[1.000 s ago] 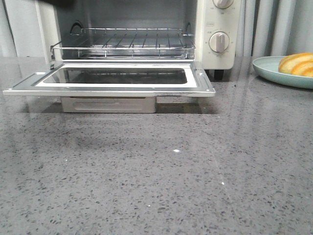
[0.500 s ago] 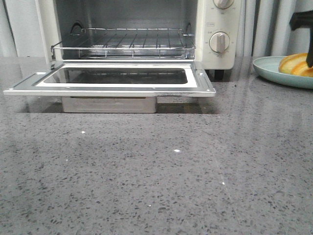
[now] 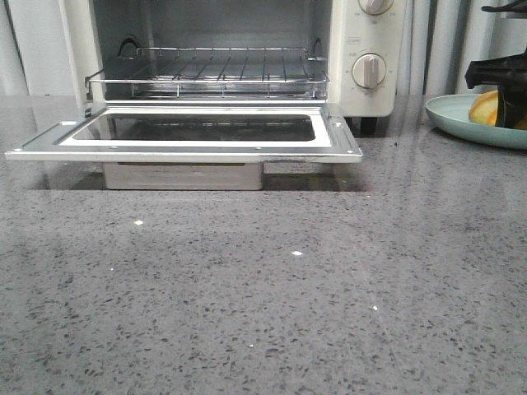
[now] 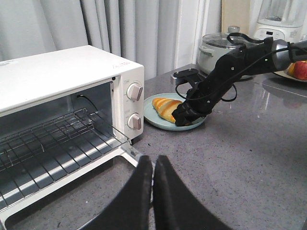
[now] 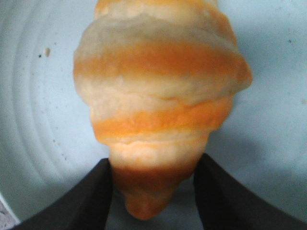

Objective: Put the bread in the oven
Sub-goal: 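Lower the right gripper over the croissant and grasp it, then lift the croissant off the plate with the right gripper toward the oven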

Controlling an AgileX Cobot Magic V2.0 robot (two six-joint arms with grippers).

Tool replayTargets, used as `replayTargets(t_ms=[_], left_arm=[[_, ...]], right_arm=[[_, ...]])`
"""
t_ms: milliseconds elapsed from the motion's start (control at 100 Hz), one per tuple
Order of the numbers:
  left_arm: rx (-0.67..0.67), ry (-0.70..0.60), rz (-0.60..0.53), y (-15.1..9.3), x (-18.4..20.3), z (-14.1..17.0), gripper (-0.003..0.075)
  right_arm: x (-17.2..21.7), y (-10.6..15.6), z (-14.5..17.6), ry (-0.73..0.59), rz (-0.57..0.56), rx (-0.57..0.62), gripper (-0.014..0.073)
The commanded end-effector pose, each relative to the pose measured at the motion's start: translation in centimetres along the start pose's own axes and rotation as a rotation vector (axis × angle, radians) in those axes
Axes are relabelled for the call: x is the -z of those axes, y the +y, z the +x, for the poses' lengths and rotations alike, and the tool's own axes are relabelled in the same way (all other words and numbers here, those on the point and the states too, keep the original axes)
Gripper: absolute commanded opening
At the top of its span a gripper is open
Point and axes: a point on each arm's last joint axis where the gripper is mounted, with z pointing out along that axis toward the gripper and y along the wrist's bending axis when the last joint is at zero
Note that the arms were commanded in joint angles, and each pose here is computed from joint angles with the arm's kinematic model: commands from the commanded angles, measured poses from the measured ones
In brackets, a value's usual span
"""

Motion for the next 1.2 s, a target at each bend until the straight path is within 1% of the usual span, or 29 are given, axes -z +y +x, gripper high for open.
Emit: replayTargets(t_ms=[0,50,100,190,320,410,460,470,480,590,680,750,800,860,930,1060,1130,1190], left_arm=[[0.021,-0.078,-0.021,0.0,0.5,-1.4,-0.0022],[0.021,-0.078,-0.022,0.0,0.5,-1.4,-0.0022],[0.017,-0.077,-0.023,0.1,0.5,-1.4,-0.0022],[0.016,-0.076,-0.024,0.1,0.5,-1.4,-0.0022],[0.008,-0.073,-0.028,0.1,0.5,-1.3,-0.0022],[0.002,-0.067,-0.027,0.1,0.5,-1.3,-0.0022],[0.001,-0.064,-0.024,0.0,0.5,-1.2,-0.0022],[0.001,-0.063,-0.024,0.0,0.5,-1.2,-0.0022],[0.001,-0.061,-0.023,0.0,0.5,-1.2,-0.0022],[0.000,-0.061,-0.023,0.0,0.5,-1.2,-0.0022],[0.000,-0.069,-0.029,0.1,0.5,-1.3,-0.0022],[0.000,-0.076,-0.035,0.1,0.5,-1.4,-0.0022],[0.000,-0.080,-0.039,0.2,0.5,-1.4,-0.0022],[0.000,-0.089,-0.046,0.2,0.5,-1.5,-0.0022],[0.001,-0.105,-0.059,0.4,0.6,-1.6,-0.0022],[0.001,-0.136,-0.083,0.6,0.6,-1.9,-0.0022],[0.001,-0.144,-0.091,0.6,0.6,-2.0,-0.0022],[0.001,-0.146,-0.092,0.7,0.6,-2.0,-0.0022]], right_arm=[[1.9,0.2,-1.8,-0.134,-0.016,0.002,0.0342],[1.9,0.2,-1.8,-0.139,-0.017,0.002,0.0307],[1.9,0.2,-1.9,-0.140,-0.017,0.002,0.0218],[1.9,-0.1,-1.8,-0.130,-0.012,-0.003,-0.0071],[2.6,-0.4,-1.9,-0.134,-0.010,-0.017,-0.0061],[4.9,-0.4,-2.3,-0.197,-0.014,-0.015,-0.0061],[7.0,-0.5,-2.7,-0.258,-0.011,-0.003,-0.0061],[8.0,-0.5,-2.8,-0.287,-0.013,-0.001,-0.0061],[8.0,-0.5,-2.9,-0.290,-0.012,0.000,-0.0061],[14.4,-0.6,-3.2,-0.475,-0.025,0.006,-0.0061],[19.9,-0.5,-2.5,-0.611,-0.046,0.008,-0.0061],[23.8,0.1,-1.4,-0.697,-0.074,0.039,-0.0061],[26.1,0.8,-0.5,-0.746,-0.105,0.077,-0.0061],[28.6,2.2,0.6,-0.791,-0.163,0.156,-0.0061],[30.3,4.1,1.8,-0.799,-0.252,0.243,-0.0061],[31.3,8.4,3.6,-0.710,-0.435,0.390,-0.0061],[30.9,10.8,4.4,-0.656,-0.513,0.464,-0.0061],[30.1,12.8,4.8,-0.617,-0.556,0.514,-0.0061]])
